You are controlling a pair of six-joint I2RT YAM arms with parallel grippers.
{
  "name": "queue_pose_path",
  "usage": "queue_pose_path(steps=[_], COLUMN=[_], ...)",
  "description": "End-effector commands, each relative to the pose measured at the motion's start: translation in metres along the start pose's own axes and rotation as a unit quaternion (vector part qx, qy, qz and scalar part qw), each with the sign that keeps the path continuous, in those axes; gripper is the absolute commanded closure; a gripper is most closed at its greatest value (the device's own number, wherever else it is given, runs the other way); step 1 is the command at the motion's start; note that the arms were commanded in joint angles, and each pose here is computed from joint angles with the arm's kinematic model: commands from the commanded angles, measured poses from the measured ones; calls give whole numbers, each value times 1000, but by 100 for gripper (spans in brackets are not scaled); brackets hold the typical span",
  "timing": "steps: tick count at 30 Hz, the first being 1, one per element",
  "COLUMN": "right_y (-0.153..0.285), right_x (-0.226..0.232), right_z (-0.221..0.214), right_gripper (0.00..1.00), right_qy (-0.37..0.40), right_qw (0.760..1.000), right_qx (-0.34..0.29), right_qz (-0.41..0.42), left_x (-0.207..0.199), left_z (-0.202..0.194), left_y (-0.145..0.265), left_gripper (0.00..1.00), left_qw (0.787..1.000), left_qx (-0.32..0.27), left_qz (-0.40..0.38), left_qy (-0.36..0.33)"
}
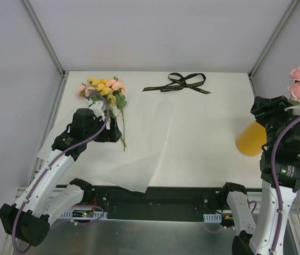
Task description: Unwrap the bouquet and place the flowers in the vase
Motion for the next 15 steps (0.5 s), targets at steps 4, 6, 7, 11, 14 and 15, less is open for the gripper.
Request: queue_pose_path(steps=[4, 6, 7, 11, 14, 15], right_y=[16, 21, 24, 36, 45, 50], right_x=[24, 30, 32, 40, 47, 48], right_z=[-12, -14, -16, -21, -23, -23], right_gripper=[48, 50, 50, 51, 51, 51], right_qy=[-53, -65, -71, -78, -60, -54], right_qw=[991, 986, 983, 972, 960, 958], right_qx=[49, 57, 62, 73, 92, 97], right_qz=[113, 142, 157, 210, 259, 264], left_x=[8, 8, 8, 4, 6, 6], left_z=[3, 2, 3, 7, 12, 13], left_y=[-11, -15, -18, -31, -44, -49], left_gripper=[11, 12, 13, 19, 27, 30], left_qw=[996, 994, 993, 988, 983, 980], left_qx=[19, 35, 43, 69, 85, 90], left_qz=[77, 89, 93, 108, 130, 139], left_qy=[33, 48, 52, 82, 100, 107])
Point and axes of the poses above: each gripper's point midway between its finger pads, its own y axis back along the fingers, its own x axis along the line the jaws close on, z = x × y, the point moved 8 cm from there along y, back along the fingers, and after that the axes turned 14 degrees about y, right-handed, at the moved point
